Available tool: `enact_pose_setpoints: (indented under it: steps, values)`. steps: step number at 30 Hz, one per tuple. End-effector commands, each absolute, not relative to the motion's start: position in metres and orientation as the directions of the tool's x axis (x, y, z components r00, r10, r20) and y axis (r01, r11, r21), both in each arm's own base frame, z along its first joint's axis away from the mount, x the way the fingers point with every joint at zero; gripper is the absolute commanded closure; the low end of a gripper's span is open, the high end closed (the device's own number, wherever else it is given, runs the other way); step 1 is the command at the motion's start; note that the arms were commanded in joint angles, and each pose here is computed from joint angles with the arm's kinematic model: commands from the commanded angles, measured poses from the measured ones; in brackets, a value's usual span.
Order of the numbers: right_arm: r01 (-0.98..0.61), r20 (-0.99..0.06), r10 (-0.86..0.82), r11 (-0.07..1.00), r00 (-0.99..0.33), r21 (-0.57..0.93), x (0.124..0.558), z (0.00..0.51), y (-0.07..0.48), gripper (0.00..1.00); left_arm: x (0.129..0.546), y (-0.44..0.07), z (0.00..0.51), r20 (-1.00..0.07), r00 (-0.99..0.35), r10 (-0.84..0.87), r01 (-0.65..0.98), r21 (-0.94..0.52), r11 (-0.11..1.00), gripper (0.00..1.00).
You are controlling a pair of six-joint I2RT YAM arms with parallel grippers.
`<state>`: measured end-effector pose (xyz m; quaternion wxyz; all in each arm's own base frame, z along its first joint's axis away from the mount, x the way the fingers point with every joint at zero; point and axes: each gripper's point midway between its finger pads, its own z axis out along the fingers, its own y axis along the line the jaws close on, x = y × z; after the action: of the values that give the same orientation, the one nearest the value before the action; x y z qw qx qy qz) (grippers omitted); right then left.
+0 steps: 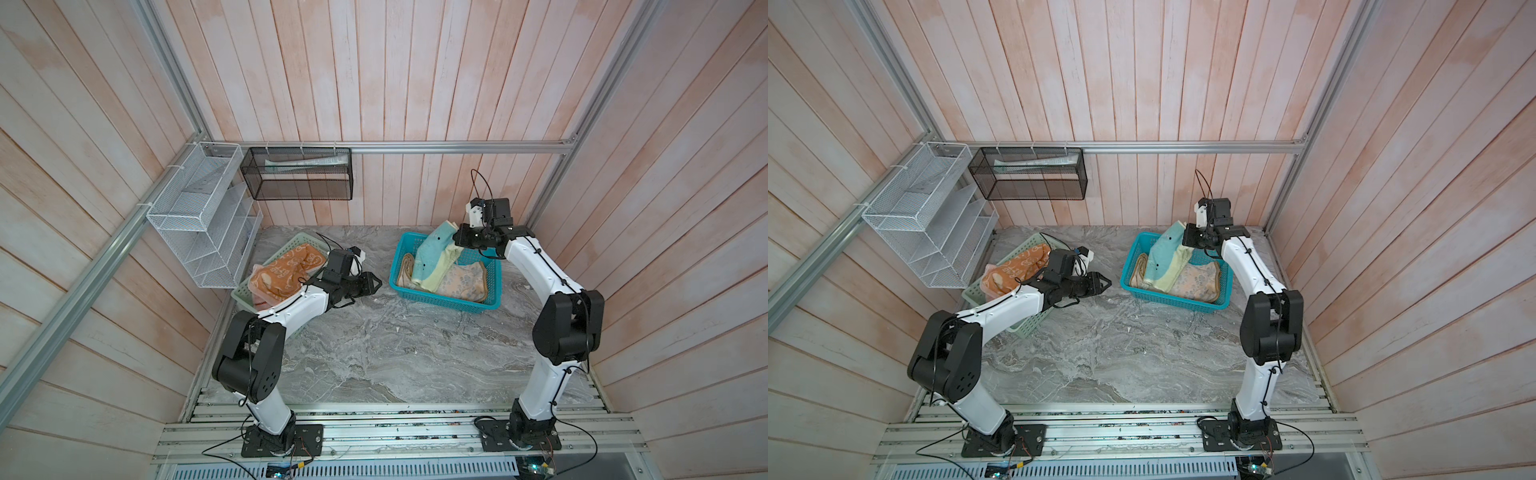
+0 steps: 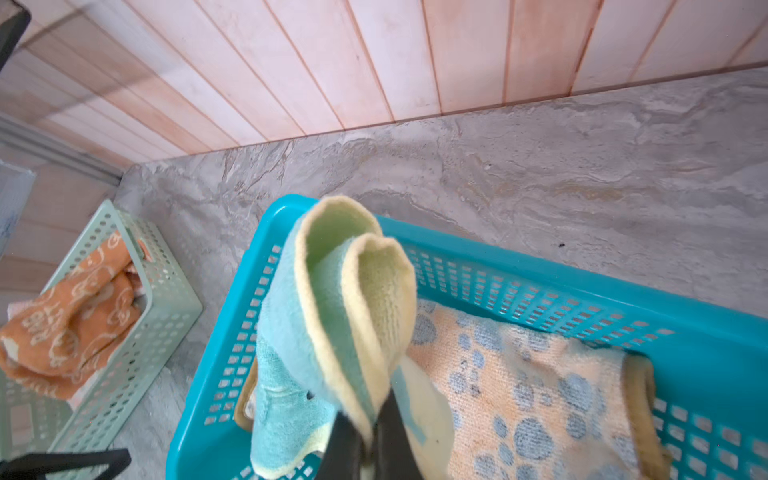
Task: Fold and stack the towels
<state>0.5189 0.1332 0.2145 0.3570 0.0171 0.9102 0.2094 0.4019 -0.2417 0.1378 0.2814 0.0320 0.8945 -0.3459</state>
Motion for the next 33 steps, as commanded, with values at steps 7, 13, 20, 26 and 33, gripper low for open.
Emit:
enact_pose_setpoints:
  steps: [7, 13, 20, 26, 33]
  values:
    - [0.198, -0.552, 0.37, 0.917, -0.748, 0.347, 0.494, 0.156, 0.083, 1.0, 0.414, -0.261, 0.16, -0.589, -0.804, -0.076, 0.379, -0.607, 0.699, 0.6]
    - [0.091, -0.618, 0.272, 0.947, -0.737, 0.308, 0.485, 0.197, 0.116, 1.0, 0.407, -0.32, 0.187, -0.682, -0.731, 0.018, 0.546, -0.568, 0.616, 0.58]
    - [-0.019, -0.66, 0.216, 0.944, -0.72, 0.33, 0.482, 0.257, 0.176, 1.0, 0.41, -0.334, 0.207, -0.722, -0.69, -0.04, 0.562, -0.57, 0.6, 0.57]
    - [-0.131, -0.721, 0.202, 0.917, -0.662, 0.377, 0.49, 0.314, 0.229, 1.0, 0.437, -0.291, 0.194, -0.701, -0.68, -0.213, 0.38, -0.586, 0.715, 0.55]
    - [-0.246, -0.76, 0.225, 0.858, -0.61, 0.451, 0.503, 0.373, 0.275, 1.0, 0.447, -0.243, 0.181, -0.637, -0.682, -0.361, 0.245, -0.663, 0.708, 0.55]
